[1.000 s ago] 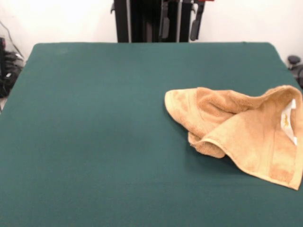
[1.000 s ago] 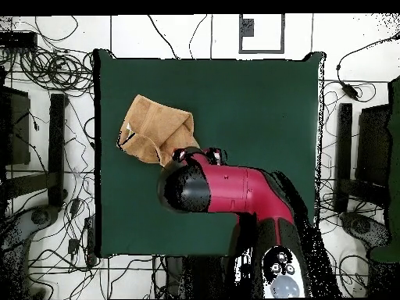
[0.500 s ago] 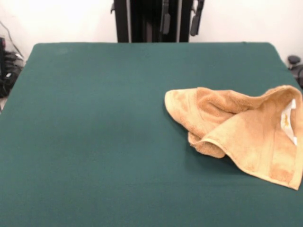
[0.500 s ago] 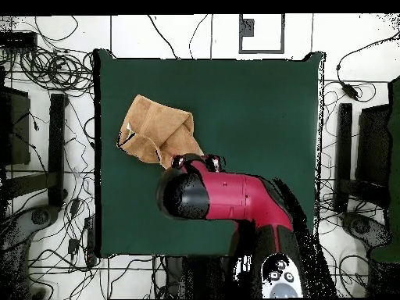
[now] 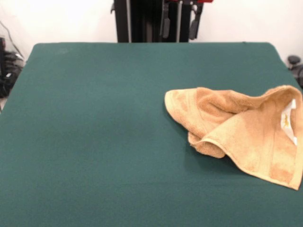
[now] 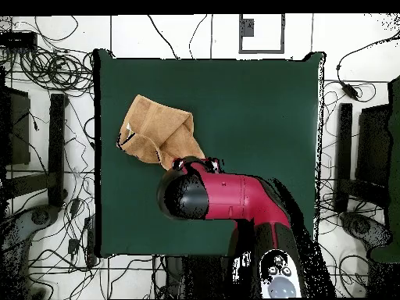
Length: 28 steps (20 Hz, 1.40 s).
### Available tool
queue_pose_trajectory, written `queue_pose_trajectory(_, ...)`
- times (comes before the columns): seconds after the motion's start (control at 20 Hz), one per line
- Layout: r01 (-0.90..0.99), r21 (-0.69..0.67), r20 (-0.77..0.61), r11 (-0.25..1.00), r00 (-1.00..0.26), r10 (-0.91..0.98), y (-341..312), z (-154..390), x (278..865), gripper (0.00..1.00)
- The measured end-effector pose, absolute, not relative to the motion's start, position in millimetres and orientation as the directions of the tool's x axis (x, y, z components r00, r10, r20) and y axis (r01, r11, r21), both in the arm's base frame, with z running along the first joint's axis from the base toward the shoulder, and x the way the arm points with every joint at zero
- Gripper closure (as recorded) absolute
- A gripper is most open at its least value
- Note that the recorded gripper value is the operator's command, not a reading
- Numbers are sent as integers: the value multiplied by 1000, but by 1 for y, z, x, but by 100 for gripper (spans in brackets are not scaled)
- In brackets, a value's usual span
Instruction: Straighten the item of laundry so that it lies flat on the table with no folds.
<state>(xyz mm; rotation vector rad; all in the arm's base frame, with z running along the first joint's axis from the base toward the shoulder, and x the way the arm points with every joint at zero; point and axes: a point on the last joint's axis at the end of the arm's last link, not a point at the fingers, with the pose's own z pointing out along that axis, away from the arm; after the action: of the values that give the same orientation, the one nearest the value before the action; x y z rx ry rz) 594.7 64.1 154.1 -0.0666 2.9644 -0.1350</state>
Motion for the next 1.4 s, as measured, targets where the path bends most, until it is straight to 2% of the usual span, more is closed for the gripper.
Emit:
queue_pose_trajectory(0.4,-83,-106,-117,991,-988,-96,63,119,580,0)
queue_pose_trajectory(1.4,-163,-67,-61,984,-984,-167,76,-12,548,0)
